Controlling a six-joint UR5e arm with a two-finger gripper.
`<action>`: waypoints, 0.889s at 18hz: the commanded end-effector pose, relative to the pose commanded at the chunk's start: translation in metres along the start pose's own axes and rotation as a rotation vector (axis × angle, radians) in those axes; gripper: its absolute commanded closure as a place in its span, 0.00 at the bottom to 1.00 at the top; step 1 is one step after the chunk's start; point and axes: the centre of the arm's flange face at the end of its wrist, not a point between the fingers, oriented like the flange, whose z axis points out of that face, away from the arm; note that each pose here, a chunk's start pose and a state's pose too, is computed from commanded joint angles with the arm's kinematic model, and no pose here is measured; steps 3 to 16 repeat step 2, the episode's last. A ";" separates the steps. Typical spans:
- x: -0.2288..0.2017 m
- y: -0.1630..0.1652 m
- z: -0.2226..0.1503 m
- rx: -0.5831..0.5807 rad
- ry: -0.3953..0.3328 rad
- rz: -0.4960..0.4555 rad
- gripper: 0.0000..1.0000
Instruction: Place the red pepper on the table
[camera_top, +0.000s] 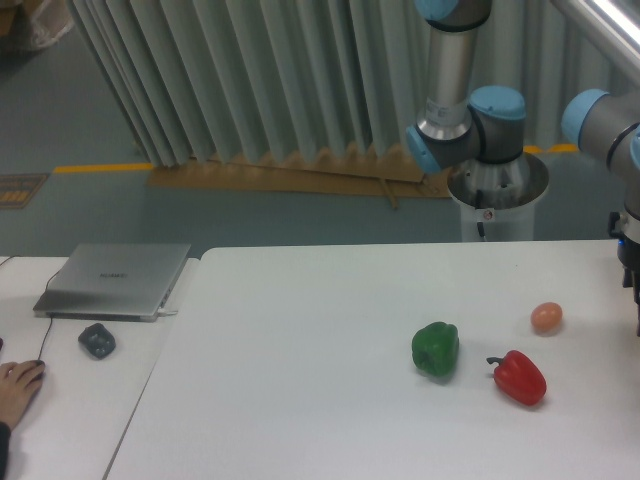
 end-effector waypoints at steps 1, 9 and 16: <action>0.000 0.000 0.000 0.001 0.001 0.002 0.00; 0.000 0.001 0.000 0.001 0.001 0.000 0.00; 0.000 0.001 0.000 0.001 0.001 0.000 0.00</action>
